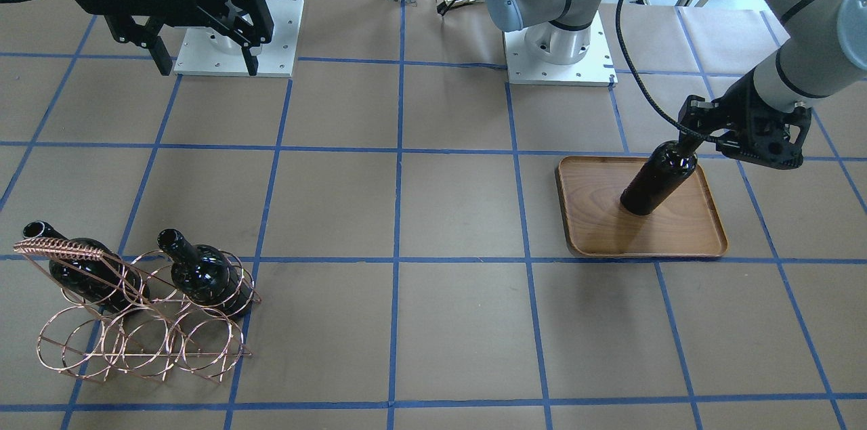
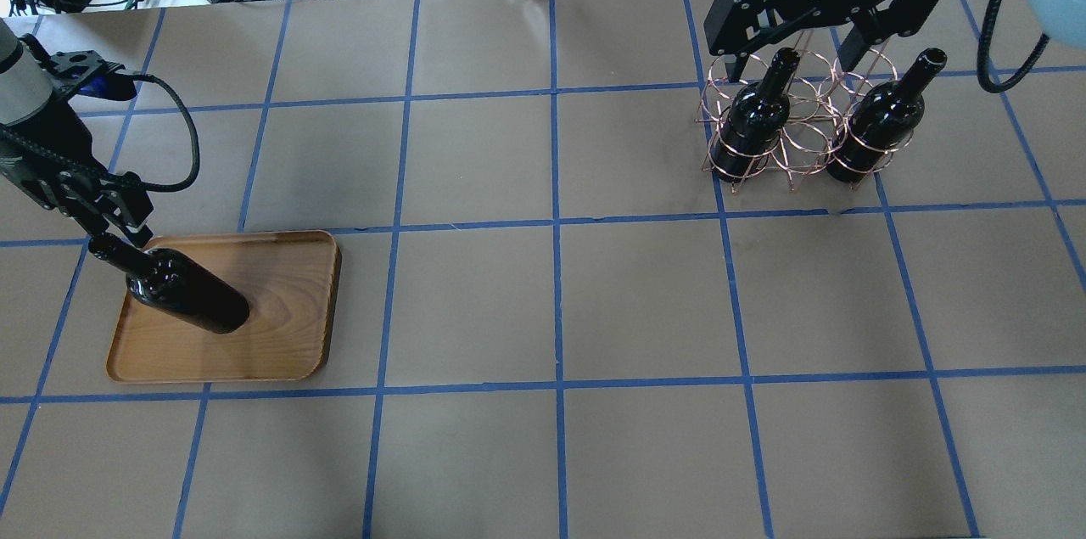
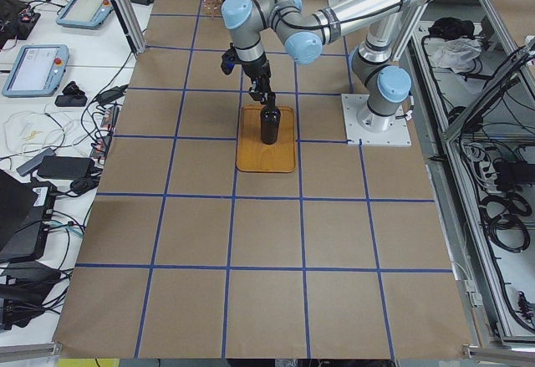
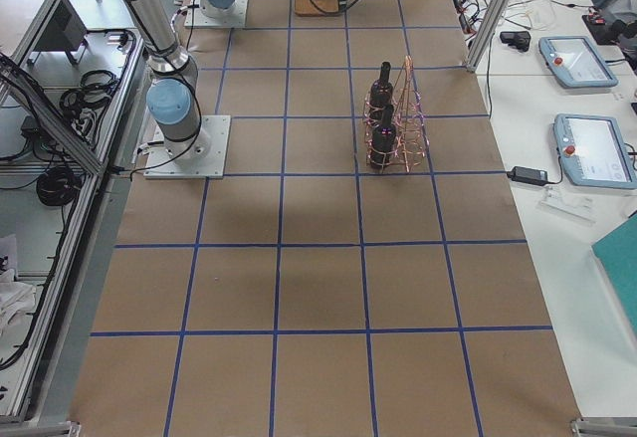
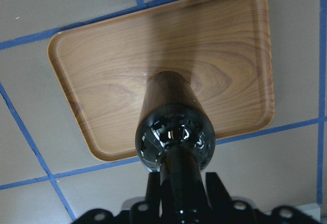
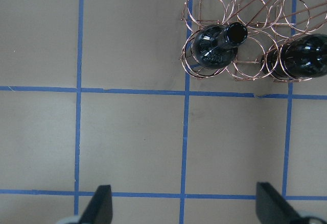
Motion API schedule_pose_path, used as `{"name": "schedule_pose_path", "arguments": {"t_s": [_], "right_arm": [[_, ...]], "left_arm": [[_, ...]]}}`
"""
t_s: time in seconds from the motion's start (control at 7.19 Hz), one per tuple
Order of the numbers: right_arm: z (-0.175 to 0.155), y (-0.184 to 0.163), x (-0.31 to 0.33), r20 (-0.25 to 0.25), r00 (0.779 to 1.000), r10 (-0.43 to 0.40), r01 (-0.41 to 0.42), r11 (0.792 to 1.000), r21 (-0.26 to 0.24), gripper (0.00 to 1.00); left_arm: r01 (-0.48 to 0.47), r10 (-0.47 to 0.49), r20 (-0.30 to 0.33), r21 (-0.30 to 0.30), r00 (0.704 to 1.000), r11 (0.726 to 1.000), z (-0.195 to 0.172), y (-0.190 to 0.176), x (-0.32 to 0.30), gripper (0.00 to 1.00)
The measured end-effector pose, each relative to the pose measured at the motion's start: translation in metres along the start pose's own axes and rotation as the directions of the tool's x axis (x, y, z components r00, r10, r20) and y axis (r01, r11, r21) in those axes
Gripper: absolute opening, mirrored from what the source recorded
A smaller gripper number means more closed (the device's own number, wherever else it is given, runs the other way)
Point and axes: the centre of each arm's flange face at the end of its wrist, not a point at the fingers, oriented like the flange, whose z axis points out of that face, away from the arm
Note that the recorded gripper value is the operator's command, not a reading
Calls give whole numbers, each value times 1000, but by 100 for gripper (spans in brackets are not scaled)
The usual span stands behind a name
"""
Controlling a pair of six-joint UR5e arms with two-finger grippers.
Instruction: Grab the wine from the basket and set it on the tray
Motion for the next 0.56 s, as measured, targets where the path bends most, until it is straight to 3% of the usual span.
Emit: {"name": "schedule_pose_path", "arguments": {"t_s": [0.56], "right_arm": [[1,0,-1,1,1000,-1,1,1000,-2,100]], "left_arm": [[108,-112,32,107,993,988,-84,29,27,100]]}}
